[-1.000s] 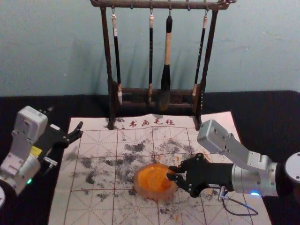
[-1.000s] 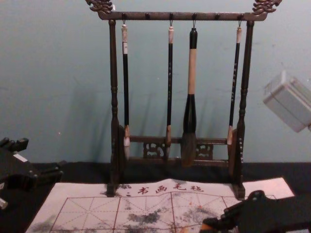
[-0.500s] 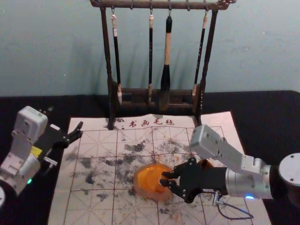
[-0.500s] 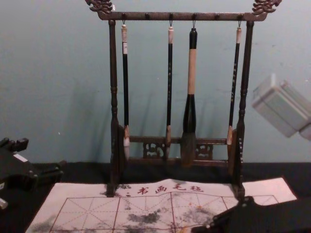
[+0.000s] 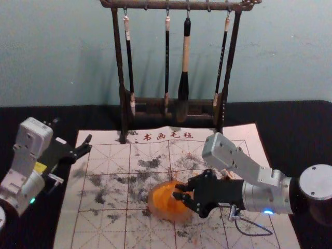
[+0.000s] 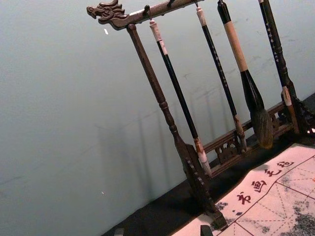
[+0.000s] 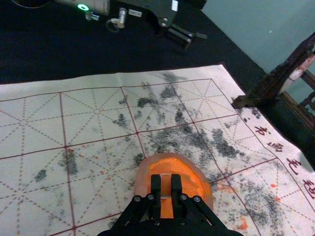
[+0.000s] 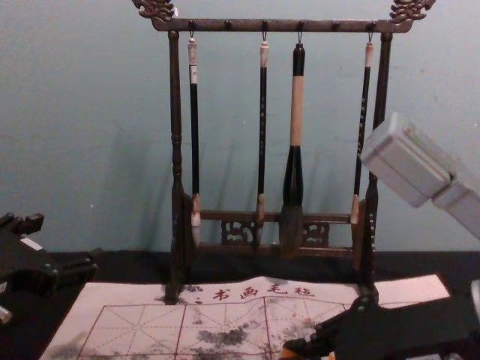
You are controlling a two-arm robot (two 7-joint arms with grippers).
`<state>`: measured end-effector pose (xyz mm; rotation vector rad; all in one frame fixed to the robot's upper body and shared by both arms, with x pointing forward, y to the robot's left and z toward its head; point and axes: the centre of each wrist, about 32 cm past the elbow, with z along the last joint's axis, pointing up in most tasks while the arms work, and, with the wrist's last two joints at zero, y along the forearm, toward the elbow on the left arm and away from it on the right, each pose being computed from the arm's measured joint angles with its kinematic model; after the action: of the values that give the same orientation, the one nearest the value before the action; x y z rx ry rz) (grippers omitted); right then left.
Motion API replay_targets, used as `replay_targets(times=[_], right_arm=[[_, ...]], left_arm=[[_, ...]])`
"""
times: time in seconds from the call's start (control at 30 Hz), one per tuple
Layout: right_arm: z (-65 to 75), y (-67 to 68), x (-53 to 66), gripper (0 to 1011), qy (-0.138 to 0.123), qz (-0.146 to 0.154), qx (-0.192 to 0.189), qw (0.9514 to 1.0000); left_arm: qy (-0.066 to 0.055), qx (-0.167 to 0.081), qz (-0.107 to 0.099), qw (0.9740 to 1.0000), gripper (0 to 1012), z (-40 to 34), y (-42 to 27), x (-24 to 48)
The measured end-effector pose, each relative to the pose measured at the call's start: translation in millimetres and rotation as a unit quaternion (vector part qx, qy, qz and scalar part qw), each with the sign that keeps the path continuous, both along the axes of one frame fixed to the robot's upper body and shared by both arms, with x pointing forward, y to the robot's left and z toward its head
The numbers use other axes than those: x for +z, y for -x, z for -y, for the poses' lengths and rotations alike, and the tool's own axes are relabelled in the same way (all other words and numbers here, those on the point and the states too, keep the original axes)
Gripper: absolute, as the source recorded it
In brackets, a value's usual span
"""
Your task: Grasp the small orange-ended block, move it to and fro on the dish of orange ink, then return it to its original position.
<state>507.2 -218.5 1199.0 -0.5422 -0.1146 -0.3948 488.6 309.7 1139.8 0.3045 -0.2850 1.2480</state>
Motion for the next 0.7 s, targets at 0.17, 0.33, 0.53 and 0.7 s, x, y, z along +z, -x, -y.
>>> replay_targets(times=[0.17, 0.33, 0.53, 0.7], right_arm=[[-0.3, -4.8, 0.1, 92, 0.003, 0.003, -0.013, 0.9999], [0.6, -8.0, 0.4, 92, 0.005, 0.003, -0.023, 0.9997], [3.6, -9.8, 1.1, 92, 0.007, 0.003, -0.032, 0.9994], [6.9, -8.3, 2.6, 92, 0.008, 0.002, -0.037, 0.9993]], left_arm=[[0.000, 0.000, 0.000, 1.0000, 1001, 0.0, 0.0, 0.0], [0.000, 0.000, 0.000, 1.0000, 1001, 0.0, 0.0, 0.0], [0.000, 0.000, 0.000, 1.0000, 1001, 0.0, 0.0, 0.0], [0.000, 0.000, 0.000, 1.0000, 1001, 0.0, 0.0, 0.0]])
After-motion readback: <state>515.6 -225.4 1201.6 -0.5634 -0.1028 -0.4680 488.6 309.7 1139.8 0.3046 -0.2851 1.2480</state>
